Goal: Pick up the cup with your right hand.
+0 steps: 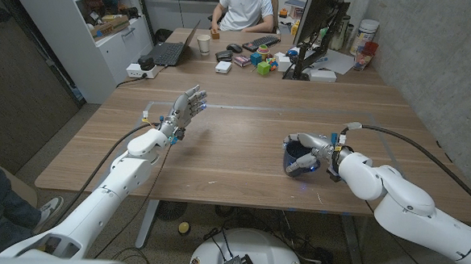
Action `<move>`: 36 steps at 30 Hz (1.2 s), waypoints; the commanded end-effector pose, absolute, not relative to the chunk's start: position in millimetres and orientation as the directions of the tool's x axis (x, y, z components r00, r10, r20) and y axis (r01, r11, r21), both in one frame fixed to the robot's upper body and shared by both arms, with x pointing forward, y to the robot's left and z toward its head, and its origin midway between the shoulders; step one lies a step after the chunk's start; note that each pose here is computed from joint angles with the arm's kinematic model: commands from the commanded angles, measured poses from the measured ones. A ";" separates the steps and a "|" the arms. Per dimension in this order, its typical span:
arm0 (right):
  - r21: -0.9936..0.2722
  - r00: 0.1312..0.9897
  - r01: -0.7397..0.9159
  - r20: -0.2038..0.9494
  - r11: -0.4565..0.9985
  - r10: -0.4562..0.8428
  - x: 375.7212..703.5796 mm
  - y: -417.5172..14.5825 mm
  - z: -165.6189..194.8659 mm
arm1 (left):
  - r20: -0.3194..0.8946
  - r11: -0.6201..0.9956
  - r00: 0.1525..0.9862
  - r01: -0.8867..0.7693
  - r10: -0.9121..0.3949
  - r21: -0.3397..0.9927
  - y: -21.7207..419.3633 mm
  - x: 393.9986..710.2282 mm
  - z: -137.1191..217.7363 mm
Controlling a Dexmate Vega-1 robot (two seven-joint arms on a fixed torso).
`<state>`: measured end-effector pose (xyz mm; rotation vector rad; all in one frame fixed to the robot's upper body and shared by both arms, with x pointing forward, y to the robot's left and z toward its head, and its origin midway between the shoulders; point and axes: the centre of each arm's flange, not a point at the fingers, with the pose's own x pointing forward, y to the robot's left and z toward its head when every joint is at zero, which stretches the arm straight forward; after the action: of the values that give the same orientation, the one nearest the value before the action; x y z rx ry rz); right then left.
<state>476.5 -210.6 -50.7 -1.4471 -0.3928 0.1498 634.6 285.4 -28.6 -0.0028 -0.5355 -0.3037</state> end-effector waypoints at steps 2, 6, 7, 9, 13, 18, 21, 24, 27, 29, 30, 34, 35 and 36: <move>-0.974 0.915 0.212 0.226 0.078 0.334 456.8 -207.4 -32.2 | 0.492 0.950 0.817 0.305 -0.300 0.074 283.6 636.2 -31.0; -0.973 0.914 0.223 0.232 0.068 0.334 451.8 -206.7 -28.7 | 0.493 0.948 0.814 0.310 -0.307 0.078 282.3 636.1 -30.6; -0.972 0.913 0.225 0.233 0.062 0.334 450.2 -206.1 -27.6 | 0.494 0.947 0.813 0.311 -0.308 0.079 282.0 635.9 -30.2; -0.971 0.912 0.233 0.235 0.045 0.337 446.6 -205.0 -25.0 | 0.495 0.947 0.812 0.311 -0.308 0.080 281.9 635.4 -29.5; -0.971 0.909 0.237 0.231 0.025 0.348 438.2 -204.6 -16.8 | 0.499 0.947 0.810 0.311 -0.308 0.080 281.8 634.4 -28.1; -0.973 0.907 0.228 0.222 0.026 0.358 427.9 -206.1 -4.0 | 0.501 0.947 0.809 0.311 -0.308 0.080 281.6 633.8 -27.5; -0.972 0.903 0.235 0.225 0.017 0.365 422.4 -206.4 3.5 | 0.502 0.946 0.807 0.313 -0.311 0.082 280.4 633.5 -27.4; -0.972 0.903 0.234 0.223 0.017 0.368 419.2 -206.4 9.9 | 0.500 0.944 0.806 0.318 -0.318 0.089 278.4 633.5 -26.9; -0.973 0.904 0.228 0.219 0.019 0.367 417.2 -205.7 14.3 | 0.502 0.943 0.803 0.320 -0.321 0.092 277.0 633.7 -26.1; -0.973 0.903 0.232 0.219 0.009 0.369 415.6 -204.8 16.8 | 0.505 0.943 0.801 0.320 -0.321 0.090 276.6 634.0 -25.7; -0.974 0.904 0.226 0.214 0.011 0.370 414.9 -204.6 18.4 | 0.505 0.943 0.801 0.321 -0.321 0.091 276.4 634.1 -25.6; -0.975 0.905 0.224 0.210 0.005 0.370 411.3 -203.3 26.0 | 0.504 0.942 0.801 0.323 -0.323 0.090 276.3 635.1 -26.0; -0.975 0.906 0.221 0.208 0.007 0.370 410.5 -203.2 28.0 | 0.504 0.942 0.801 0.325 -0.324 0.089 276.3 635.5 -26.6; -0.975 0.906 0.222 0.208 0.003 0.369 409.6 -203.0 29.8 | 0.503 0.941 0.801 0.326 -0.325 0.089 276.3 635.9 -27.0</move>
<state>427.1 -207.8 -0.6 -1.5584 -0.4434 0.1291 634.4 278.2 -26.7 -0.0026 -0.5349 -0.3387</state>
